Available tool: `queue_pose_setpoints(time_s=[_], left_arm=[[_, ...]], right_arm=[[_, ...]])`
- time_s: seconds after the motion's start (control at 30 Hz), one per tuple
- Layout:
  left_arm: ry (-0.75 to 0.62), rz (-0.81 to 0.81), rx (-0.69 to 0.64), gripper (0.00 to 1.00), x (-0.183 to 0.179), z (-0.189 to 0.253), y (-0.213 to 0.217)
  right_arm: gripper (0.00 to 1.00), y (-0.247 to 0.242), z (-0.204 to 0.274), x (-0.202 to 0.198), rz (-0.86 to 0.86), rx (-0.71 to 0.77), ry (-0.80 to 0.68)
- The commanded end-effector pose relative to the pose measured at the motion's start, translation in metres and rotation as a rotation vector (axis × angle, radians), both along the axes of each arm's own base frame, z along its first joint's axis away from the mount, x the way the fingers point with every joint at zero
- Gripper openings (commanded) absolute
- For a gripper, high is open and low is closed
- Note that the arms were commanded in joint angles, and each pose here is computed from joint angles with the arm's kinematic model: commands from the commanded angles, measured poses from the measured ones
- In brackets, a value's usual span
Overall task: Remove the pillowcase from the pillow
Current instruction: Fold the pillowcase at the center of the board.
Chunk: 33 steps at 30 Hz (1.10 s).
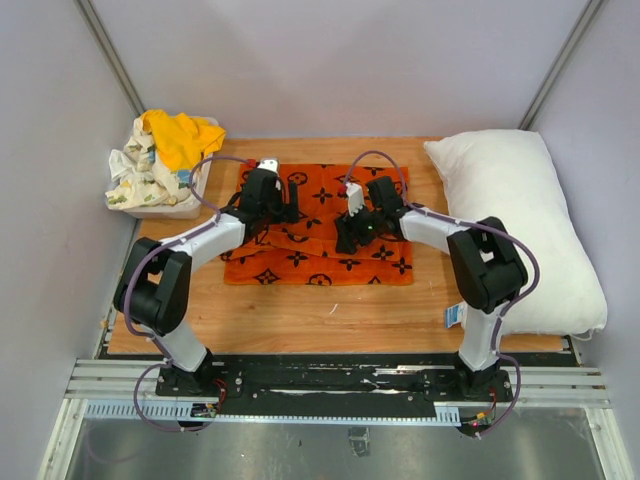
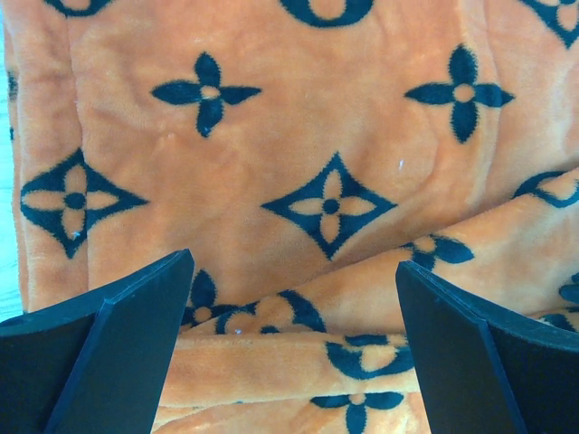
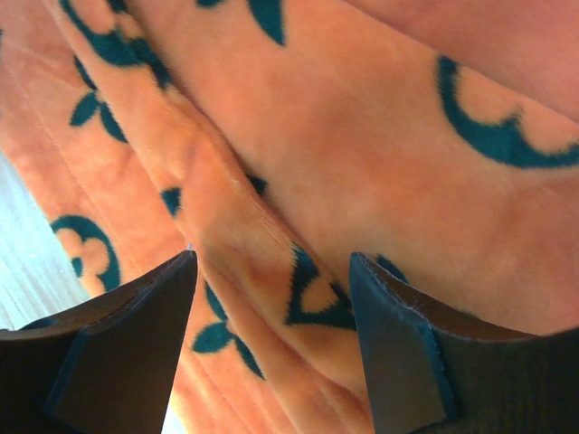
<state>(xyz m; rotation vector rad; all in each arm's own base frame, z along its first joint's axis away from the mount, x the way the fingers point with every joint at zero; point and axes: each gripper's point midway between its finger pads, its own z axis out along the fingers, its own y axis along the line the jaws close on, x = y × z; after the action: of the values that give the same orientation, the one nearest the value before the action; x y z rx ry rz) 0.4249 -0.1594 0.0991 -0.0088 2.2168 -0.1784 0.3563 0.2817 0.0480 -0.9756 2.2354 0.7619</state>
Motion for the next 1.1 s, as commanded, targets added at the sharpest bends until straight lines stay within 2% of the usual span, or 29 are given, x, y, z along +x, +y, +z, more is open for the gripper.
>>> queue_pose_setpoints(time_s=[0.0, 0.17, 0.3, 0.4, 0.57, 0.87, 0.93, 1.07], left_arm=[[-0.044, -0.006, 0.008, 0.99, -0.001, 0.017, 0.003], [-0.054, -0.011, 0.006, 0.99, -0.003, 0.023, 0.004], [-0.066, -0.016, -0.006, 0.99, -0.003, 0.028, 0.002], [-0.068, -0.025, -0.019, 0.99, -0.002, 0.028, -0.001], [-0.061, -0.039, -0.026, 0.99, -0.003, 0.026, -0.004], [-0.074, -0.043, -0.026, 0.99, -0.005, 0.029, -0.003], [-0.073, -0.043, -0.026, 0.99, -0.005, 0.028, -0.003], [-0.078, -0.041, -0.024, 0.99, -0.005, 0.03, -0.002]], right_arm=[[0.69, -0.024, 0.007, 0.012, -0.06, 0.01, -0.026], [0.69, -0.065, 0.038, 0.025, -0.248, 0.137, -0.051], [0.61, -0.11, 0.042, 0.03, -0.463, 0.105, -0.06], [0.59, -0.126, 0.038, 0.033, -0.577, 0.102, -0.051], [0.55, -0.13, 0.011, 0.026, -0.623, 0.066, 0.043], [0.52, -0.138, -0.004, 0.009, -0.631, 0.024, 0.064], [0.47, -0.138, -0.004, 0.005, -0.626, 0.029, 0.065], [0.17, -0.136, 0.004, 0.0, -0.623, 0.056, 0.065]])
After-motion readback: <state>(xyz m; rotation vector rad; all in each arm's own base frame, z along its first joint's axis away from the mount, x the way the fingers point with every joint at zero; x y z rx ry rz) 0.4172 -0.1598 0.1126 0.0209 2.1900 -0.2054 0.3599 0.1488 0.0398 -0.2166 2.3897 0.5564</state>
